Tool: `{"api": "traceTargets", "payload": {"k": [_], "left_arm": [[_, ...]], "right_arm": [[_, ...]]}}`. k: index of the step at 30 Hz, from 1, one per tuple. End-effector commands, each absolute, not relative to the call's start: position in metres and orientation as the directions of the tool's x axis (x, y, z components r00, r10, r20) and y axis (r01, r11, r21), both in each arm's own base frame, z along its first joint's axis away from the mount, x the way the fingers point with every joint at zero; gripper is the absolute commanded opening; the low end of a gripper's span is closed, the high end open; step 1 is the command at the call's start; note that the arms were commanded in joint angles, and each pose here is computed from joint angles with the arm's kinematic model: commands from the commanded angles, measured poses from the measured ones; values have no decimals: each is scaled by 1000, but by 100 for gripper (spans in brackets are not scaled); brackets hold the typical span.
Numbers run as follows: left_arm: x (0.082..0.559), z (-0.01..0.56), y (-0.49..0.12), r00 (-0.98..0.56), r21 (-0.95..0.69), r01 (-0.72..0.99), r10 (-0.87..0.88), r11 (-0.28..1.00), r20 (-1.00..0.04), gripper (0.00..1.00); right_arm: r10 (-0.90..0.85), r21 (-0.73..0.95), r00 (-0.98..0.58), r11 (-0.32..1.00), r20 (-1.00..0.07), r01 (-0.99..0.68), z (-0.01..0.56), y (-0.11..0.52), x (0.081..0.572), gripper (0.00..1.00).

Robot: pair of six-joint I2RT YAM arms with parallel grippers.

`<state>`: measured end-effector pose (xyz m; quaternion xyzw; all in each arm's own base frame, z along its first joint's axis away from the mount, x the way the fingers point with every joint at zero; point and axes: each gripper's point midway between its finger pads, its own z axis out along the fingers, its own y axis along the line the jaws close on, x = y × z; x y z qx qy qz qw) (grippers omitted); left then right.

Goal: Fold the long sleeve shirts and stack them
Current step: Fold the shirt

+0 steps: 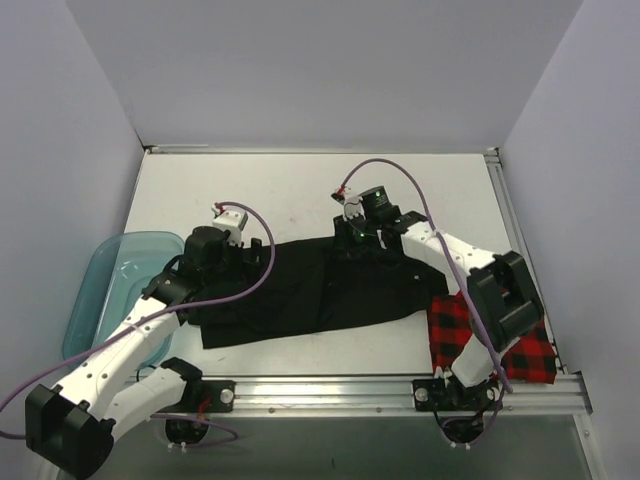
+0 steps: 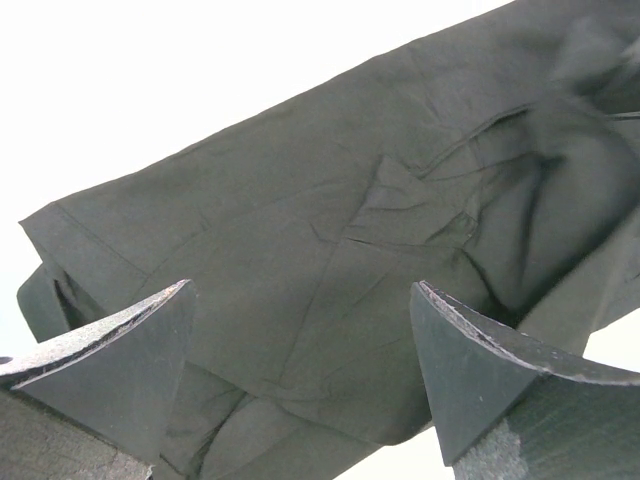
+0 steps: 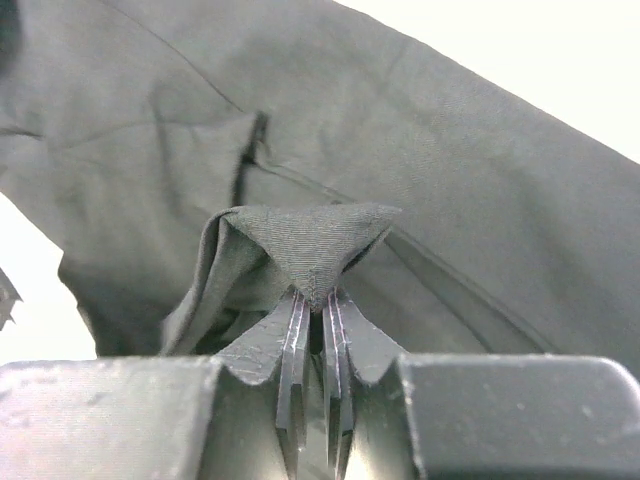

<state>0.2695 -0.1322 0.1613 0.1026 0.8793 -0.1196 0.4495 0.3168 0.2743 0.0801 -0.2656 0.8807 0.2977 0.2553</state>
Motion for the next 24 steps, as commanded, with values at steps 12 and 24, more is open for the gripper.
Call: {"api": "traceTargets", "payload": {"k": [12,24], "left_arm": [[275,178,-110,-521,-99,191,15,977,-853,96],[278,182,-77,-479,-47,5,-39,999,-877,96]], "right_arm": [[-330,258,-667,738,-668,-623,164,248,270,0],[-459,111,-681,779,-570,-618,152,256,237,0]]}}
